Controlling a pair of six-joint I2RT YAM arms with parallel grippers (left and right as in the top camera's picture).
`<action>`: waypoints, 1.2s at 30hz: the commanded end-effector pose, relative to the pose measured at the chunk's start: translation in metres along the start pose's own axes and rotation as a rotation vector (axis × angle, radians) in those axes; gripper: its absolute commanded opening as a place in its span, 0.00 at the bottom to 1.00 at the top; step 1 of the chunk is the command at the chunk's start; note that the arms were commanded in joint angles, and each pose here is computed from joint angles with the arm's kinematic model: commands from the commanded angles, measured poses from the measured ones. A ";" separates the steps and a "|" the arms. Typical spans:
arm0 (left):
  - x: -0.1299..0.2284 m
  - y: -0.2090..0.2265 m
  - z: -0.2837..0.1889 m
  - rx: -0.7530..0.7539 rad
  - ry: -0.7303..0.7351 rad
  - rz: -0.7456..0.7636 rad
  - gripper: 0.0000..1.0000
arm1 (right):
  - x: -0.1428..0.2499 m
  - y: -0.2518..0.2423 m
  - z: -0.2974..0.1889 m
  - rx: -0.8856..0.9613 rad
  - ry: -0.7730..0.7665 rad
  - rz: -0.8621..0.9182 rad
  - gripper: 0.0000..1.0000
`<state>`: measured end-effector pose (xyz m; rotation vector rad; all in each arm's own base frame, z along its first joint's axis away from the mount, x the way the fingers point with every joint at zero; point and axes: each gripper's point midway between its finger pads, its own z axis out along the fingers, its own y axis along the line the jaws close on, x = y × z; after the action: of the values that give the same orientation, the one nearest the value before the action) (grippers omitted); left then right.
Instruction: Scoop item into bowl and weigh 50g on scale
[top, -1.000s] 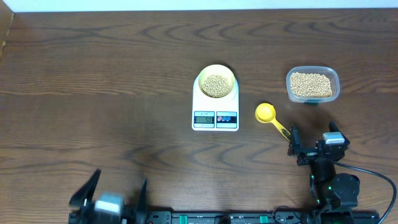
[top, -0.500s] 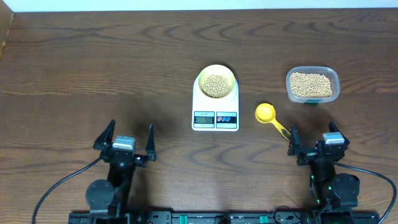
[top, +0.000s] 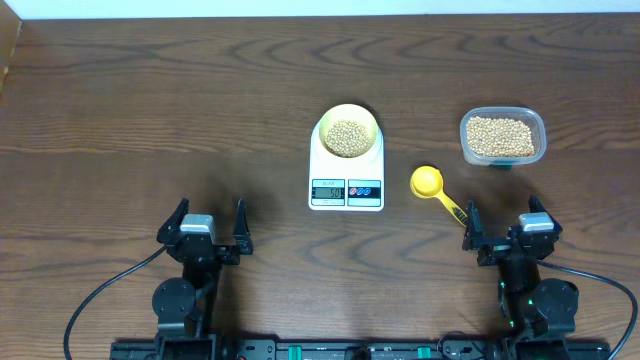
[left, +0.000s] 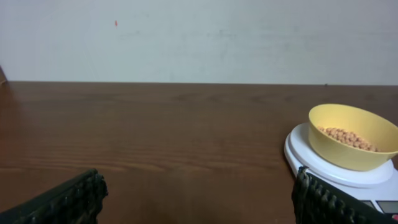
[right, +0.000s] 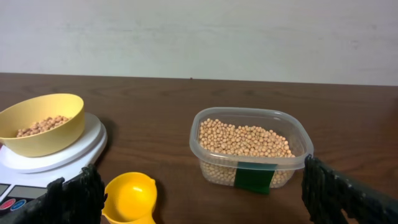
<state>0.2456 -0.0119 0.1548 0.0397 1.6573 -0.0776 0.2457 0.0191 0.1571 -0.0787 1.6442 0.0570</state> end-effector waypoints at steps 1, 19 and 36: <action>0.016 0.002 0.000 -0.011 0.059 -0.022 0.98 | 0.001 -0.002 0.000 0.012 0.002 -0.011 0.99; 0.016 0.002 0.000 -0.012 0.060 -0.080 0.98 | 0.001 -0.002 0.000 0.012 0.002 -0.011 0.99; 0.016 0.002 0.000 -0.013 0.059 -0.080 0.98 | 0.001 -0.002 0.000 0.012 0.002 -0.012 0.99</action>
<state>0.2453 -0.0088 0.1529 -0.0336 1.6701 -0.1167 0.2457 0.0192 0.1570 -0.0790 1.6445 0.0573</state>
